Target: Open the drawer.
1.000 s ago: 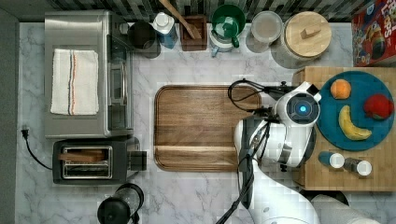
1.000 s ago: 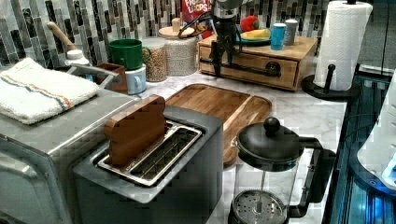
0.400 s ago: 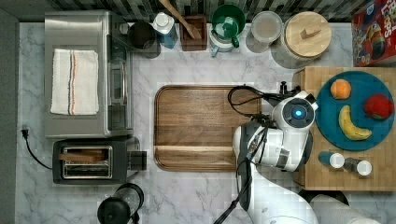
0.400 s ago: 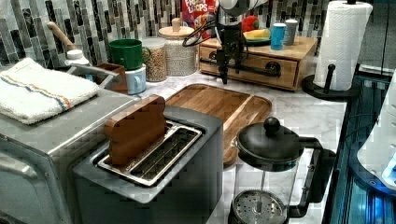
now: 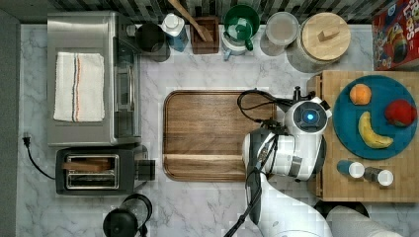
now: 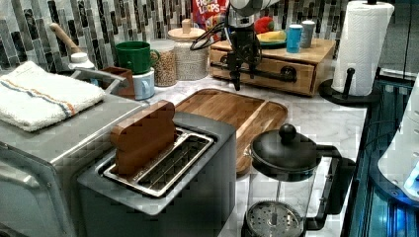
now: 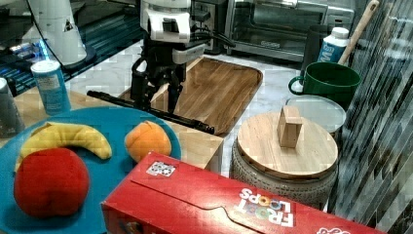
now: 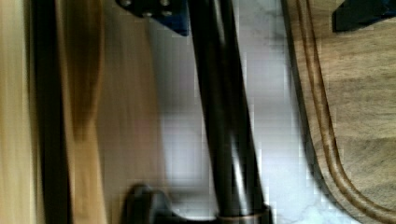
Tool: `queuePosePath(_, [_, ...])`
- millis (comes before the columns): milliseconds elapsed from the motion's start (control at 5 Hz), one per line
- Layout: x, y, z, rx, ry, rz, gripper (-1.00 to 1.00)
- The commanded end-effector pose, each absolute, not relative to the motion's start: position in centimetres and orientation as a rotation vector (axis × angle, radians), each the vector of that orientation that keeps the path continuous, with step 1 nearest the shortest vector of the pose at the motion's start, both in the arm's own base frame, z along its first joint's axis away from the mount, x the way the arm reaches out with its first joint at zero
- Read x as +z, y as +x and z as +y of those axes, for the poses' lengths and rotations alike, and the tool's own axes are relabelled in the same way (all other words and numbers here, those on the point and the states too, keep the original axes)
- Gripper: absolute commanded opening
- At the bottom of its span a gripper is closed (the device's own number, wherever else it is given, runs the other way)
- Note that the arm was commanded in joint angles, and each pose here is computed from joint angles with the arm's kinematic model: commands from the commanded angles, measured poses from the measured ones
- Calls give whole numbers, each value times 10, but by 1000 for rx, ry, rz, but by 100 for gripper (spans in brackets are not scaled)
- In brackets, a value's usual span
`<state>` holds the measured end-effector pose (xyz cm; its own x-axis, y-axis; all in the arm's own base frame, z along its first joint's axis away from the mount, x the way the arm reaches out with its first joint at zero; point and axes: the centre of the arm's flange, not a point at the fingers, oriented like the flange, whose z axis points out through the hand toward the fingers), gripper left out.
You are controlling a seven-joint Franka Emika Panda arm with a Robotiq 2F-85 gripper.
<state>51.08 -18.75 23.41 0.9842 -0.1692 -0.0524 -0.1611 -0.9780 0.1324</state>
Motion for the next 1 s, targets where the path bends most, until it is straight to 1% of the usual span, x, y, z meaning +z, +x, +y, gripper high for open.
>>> queuePosePath(200, [256, 539, -64, 48, 3019, -167, 100])
queuePosePath(600, [239, 536, -6, 67, 3015, -170, 100])
queuePosePath(1000, [248, 535, 32, 33, 3008, -262, 100])
